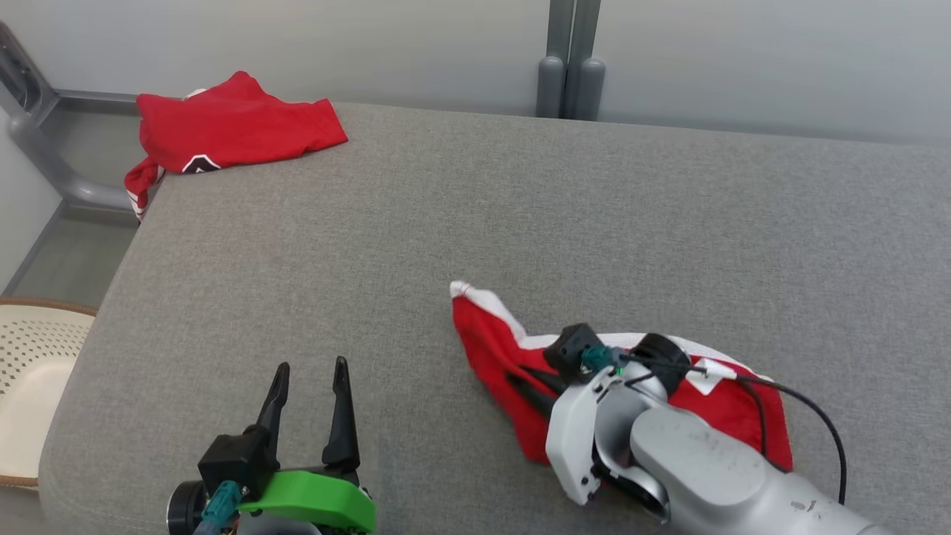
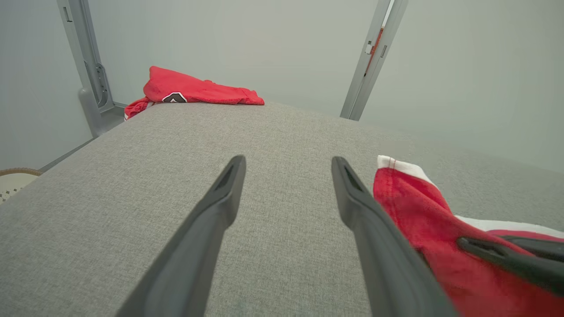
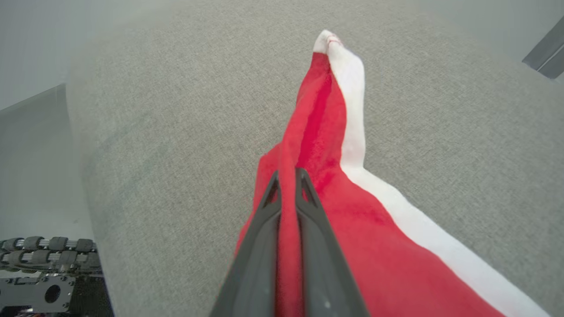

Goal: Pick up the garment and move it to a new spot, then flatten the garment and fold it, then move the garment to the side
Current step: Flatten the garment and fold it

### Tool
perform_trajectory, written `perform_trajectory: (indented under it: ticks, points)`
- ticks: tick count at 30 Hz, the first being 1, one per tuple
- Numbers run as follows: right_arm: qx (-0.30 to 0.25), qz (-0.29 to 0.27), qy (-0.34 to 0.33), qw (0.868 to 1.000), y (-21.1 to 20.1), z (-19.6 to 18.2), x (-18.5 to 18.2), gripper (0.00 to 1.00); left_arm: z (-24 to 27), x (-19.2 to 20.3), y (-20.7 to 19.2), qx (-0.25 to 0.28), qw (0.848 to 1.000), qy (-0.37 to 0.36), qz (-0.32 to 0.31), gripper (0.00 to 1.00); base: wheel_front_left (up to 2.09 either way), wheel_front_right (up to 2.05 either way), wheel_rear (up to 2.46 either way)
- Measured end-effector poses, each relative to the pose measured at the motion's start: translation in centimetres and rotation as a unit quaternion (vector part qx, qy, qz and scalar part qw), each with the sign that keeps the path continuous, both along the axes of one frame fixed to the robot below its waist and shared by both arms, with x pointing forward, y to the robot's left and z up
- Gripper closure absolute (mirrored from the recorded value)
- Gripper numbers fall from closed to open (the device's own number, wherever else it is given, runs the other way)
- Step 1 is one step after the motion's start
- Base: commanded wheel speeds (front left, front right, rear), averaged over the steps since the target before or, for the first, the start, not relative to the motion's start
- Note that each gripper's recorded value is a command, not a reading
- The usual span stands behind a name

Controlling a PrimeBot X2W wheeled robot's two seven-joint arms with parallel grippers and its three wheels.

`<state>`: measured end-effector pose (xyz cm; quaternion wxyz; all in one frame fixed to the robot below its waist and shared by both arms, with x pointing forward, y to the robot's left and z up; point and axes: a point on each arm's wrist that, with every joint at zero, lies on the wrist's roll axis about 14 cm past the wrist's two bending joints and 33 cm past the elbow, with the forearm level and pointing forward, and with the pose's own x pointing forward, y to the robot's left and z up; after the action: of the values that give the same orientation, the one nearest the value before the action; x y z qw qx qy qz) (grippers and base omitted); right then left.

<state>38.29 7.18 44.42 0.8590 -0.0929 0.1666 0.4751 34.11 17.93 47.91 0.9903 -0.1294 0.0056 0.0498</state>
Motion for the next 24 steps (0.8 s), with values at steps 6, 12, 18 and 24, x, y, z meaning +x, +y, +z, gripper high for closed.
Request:
perform_trajectory:
  ticks: [6,12,18,24]
  points:
    - [-0.009,0.024,0.016,1.0,-0.1,-1.9,-2.9,1.0,0.0,-0.1,-0.5,0.002,1.0,-0.001,-0.009,0.0,0.0,0.0,0.0]
    - [0.01,0.009,0.01,1.0,-0.4,-2.0,-2.8,0.0,-0.1,-0.1,-0.8,0.002,1.0,0.001,-0.013,0.0,0.0,0.0,0.0]
    - [0.054,-0.025,-0.009,0.998,-1.3,-0.6,-1.7,0.0,-0.1,0.1,-1.2,0.001,1.0,-0.001,-0.02,0.0,0.0,0.0,0.0]
    - [0.107,-0.086,-0.036,0.99,-3.5,2.0,0.4,0.0,0.3,0.4,-1.8,0.007,0.999,-0.007,-0.031,0.0,0.0,0.0,0.0]
